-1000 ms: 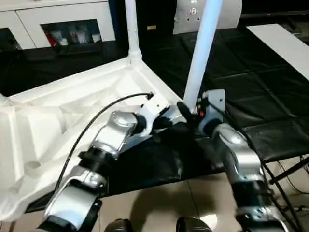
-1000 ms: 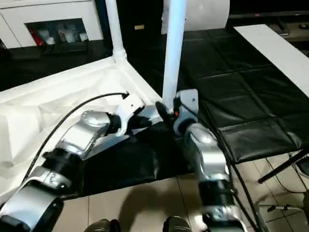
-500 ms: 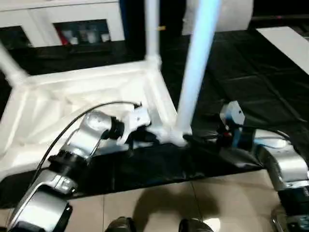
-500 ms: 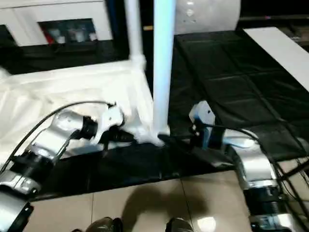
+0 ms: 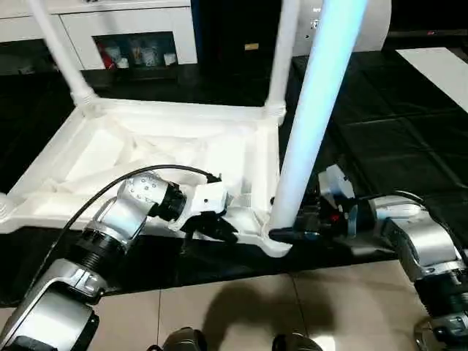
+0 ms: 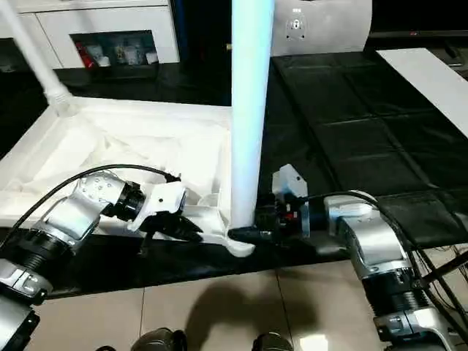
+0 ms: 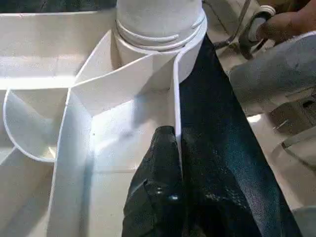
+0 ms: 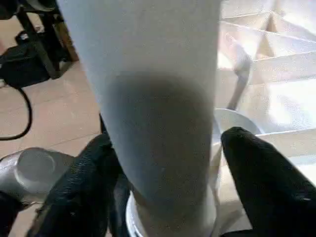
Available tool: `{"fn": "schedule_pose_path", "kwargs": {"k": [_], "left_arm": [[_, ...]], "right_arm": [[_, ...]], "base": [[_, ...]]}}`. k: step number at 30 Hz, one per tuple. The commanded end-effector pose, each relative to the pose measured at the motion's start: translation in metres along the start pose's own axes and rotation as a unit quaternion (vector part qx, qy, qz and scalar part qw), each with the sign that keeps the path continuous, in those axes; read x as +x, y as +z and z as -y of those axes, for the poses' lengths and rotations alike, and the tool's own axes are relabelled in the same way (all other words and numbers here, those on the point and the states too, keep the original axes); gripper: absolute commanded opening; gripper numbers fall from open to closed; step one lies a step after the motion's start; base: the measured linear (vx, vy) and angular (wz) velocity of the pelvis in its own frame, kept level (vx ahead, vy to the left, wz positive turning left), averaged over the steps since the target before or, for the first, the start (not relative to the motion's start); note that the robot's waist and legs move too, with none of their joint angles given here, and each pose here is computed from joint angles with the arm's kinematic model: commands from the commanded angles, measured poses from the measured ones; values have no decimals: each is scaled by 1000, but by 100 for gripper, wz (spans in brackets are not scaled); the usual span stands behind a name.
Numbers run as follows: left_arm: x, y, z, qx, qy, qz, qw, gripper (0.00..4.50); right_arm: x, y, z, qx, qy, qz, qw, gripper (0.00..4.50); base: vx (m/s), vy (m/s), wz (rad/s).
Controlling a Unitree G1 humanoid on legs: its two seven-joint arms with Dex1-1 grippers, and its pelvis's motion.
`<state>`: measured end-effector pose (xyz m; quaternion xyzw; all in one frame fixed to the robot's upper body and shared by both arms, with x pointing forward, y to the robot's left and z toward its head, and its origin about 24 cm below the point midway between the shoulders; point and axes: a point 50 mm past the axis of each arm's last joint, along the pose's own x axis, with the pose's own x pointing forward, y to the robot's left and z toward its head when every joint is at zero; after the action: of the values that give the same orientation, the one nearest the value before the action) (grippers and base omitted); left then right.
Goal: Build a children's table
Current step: Rotate leg to tighten
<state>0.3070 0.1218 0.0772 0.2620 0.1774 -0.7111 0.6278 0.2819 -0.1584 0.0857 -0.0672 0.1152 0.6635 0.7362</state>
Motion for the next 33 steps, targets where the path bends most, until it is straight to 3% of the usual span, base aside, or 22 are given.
{"fn": "schedule_pose_path", "kwargs": {"k": [1,12,18,25,26,27,30,31,32,33], "left_arm": [[3,11,0,34,-24,0,999,0],[3,13,-2,35,-22,2,999,0],[5,14,-6,-4,10,28,1000,0],[10,25,-23,-43,98,51,993,0],[16,33,-32,-72,151,66,984,0],[16,33,-32,-72,151,66,984,0],[26,45,-45,-117,223,86,964,0],[26,45,-45,-117,223,86,964,0],[33,54,-52,-140,264,101,949,0],[34,55,-53,-143,269,103,947,0]], "right_arm": [[-1,1,1,1,16,-3,1000,295],[-2,-4,-3,12,47,-22,999,210],[9,-5,-13,52,53,9,997,200],[34,-6,-7,85,-74,36,993,199],[49,-4,1,112,-156,60,980,199],[49,-4,1,112,-156,60,980,199],[67,0,14,147,-264,80,950,199],[67,0,14,147,-264,80,950,199],[77,2,23,174,-332,90,923,199],[78,2,25,178,-340,92,919,199]], "base": [[0,0,0],[0,0,0],[0,0,0],[0,0,0],[0,0,0],[0,0,0],[0,0,0],[0,0,0],[0,0,0],[0,0,0]]}}
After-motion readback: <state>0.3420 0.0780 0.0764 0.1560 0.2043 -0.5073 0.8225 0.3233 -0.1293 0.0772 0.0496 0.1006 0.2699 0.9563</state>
